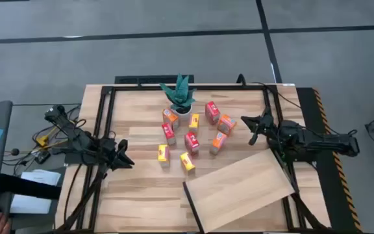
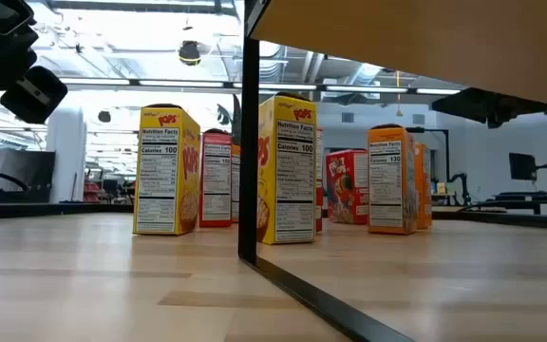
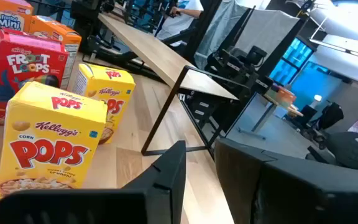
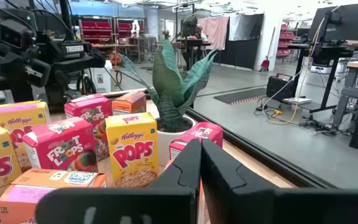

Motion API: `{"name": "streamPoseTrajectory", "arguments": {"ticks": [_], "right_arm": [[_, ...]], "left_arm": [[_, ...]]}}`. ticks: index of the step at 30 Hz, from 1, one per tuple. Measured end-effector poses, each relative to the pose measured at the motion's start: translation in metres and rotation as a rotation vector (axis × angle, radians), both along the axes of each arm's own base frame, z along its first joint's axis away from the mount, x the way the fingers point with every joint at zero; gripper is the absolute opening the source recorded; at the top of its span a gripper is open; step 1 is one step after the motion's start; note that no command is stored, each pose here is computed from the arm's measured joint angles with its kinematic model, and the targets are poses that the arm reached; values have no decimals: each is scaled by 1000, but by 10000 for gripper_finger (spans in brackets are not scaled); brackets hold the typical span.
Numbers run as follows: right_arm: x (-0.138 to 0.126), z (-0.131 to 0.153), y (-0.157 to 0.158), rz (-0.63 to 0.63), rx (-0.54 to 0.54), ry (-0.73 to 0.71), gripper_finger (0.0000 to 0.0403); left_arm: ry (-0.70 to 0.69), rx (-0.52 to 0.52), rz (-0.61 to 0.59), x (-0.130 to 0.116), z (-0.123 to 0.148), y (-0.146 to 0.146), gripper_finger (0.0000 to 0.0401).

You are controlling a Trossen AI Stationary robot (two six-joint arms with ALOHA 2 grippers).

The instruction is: Stack cereal on shelf

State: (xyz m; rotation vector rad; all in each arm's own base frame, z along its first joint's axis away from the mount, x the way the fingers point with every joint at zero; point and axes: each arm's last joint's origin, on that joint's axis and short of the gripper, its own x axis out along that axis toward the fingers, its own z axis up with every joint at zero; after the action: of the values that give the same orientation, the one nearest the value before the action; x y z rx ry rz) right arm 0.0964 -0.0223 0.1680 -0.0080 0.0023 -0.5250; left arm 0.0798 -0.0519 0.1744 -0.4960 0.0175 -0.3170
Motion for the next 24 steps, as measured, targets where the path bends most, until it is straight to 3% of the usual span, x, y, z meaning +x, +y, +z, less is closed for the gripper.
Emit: {"name": "streamPoseTrajectory", "arguments": {"ticks": [24], "right_arm": [[0, 0, 0, 0, 0, 0, 35]], "left_arm": [[0, 0, 0, 0, 0, 0, 76]]}}
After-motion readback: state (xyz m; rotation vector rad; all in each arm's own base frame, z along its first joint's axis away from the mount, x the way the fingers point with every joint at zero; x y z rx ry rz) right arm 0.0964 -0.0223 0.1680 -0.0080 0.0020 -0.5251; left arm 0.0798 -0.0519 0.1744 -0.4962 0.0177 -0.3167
